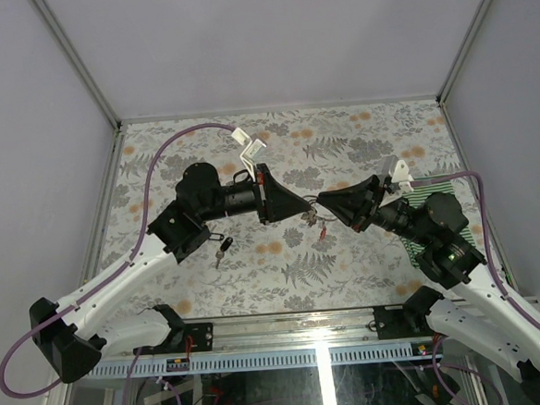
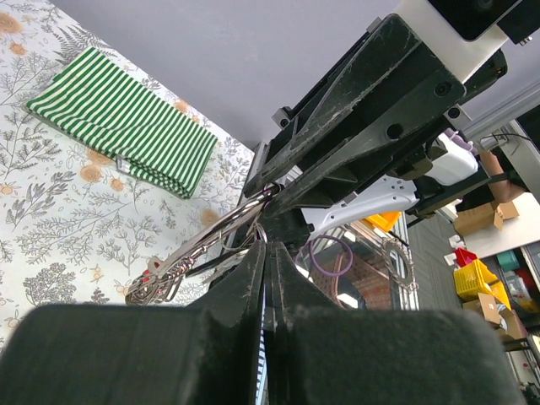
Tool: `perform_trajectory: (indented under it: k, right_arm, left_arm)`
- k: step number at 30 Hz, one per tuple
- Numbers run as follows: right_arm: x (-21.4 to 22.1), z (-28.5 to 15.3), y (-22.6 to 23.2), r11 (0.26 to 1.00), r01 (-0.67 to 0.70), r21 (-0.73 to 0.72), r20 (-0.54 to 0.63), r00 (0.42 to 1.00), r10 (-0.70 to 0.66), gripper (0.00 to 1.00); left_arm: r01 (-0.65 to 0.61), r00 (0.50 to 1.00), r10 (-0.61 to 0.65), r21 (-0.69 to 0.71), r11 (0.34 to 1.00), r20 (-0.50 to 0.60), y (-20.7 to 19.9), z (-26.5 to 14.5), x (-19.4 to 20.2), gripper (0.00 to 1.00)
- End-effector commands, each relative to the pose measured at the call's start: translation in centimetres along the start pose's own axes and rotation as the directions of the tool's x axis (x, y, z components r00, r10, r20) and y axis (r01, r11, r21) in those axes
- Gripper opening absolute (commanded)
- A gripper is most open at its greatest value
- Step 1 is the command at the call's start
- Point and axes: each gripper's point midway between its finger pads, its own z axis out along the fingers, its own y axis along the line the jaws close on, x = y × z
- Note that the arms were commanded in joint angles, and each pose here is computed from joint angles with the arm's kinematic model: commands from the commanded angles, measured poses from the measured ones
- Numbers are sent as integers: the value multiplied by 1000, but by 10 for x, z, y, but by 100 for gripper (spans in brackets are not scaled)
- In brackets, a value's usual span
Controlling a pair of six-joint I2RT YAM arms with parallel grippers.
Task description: Put the keys on the keyring
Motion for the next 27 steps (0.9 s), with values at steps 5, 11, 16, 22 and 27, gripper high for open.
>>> perform_trajectory:
  k: [5,11,16,22,27]
  right_arm:
    - [-30,-1,9,999,37,-34,106,994,-34,0]
    - [-29,-1,8,999,36,-27,104,994,-33,0]
    - [-29,-2,8,999,35,-28,103,994,-32,0]
    - [-30,-3,8,999,37,-21,106,994,-34,0]
    - [-29,-3,7,999,35,-17,104,994,-33,0]
  left_arm:
    - [-38,997,37,9,999,73,-9,3,-20,0]
    - [-40,995,42,-29,999,90,-4,0,-22,0]
    - [-38,995,44,-70,997,93,2,-1,-23,0]
    - [-39,995,50,-138,990,81,12,-4,-23,0]
    - [-43,996,56,-175,984,70,18,-5,-23,0]
